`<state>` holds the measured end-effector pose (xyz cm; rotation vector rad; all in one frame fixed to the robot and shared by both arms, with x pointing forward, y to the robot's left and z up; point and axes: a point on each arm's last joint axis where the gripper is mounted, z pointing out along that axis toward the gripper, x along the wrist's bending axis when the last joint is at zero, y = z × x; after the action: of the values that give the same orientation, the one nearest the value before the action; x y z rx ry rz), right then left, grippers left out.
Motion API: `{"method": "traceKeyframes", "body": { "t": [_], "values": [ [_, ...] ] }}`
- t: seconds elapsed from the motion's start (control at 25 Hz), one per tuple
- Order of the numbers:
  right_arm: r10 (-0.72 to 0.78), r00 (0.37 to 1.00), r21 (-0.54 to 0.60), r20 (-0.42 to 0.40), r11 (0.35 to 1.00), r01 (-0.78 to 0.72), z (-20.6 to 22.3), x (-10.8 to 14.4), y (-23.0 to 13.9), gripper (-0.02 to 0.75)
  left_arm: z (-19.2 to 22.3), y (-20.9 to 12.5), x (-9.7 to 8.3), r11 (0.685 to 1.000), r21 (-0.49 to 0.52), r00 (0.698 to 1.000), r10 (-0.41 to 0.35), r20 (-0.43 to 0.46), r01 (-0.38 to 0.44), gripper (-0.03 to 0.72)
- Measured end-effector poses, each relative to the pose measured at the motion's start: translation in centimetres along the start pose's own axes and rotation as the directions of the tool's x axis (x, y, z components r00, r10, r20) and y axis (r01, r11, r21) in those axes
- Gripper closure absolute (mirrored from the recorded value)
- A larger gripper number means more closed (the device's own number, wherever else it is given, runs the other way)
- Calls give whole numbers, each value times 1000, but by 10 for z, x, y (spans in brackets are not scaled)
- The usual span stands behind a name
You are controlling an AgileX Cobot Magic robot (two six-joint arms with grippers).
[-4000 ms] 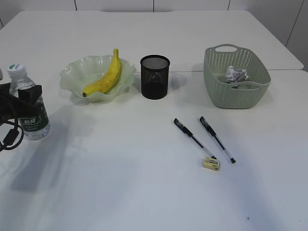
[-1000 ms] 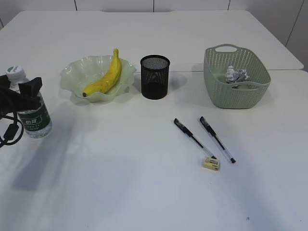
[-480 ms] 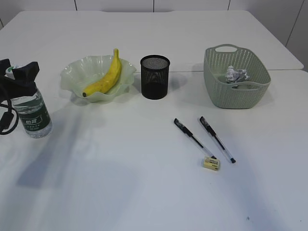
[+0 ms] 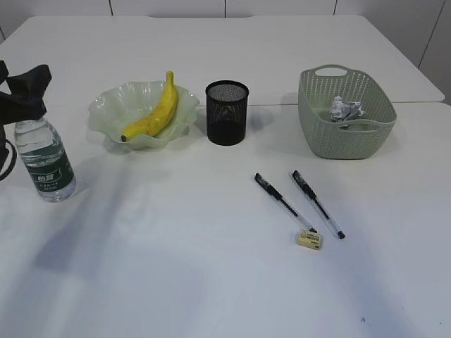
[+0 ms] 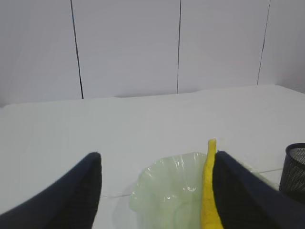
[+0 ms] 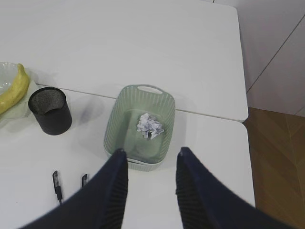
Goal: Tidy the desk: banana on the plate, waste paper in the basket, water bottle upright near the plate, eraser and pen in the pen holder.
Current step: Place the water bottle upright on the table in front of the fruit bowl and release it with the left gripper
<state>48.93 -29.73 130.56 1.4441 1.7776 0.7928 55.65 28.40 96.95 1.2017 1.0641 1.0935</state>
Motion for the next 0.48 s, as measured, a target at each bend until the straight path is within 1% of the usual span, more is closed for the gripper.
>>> {"method": "traceKeyframes", "body": {
  "t": [0.28, 0.48],
  "values": [
    [0, 1000, 0, 0, 1000, 0, 0, 0, 0, 477, -8, 29, -2, 1000, -5, 1000, 15, -9, -15, 167],
    [0, 1000, 0, 0, 1000, 0, 0, 0, 0, 477, -20, 58, -4, 999, -15, 999, 31, -20, -32, 167]
  ]
}}
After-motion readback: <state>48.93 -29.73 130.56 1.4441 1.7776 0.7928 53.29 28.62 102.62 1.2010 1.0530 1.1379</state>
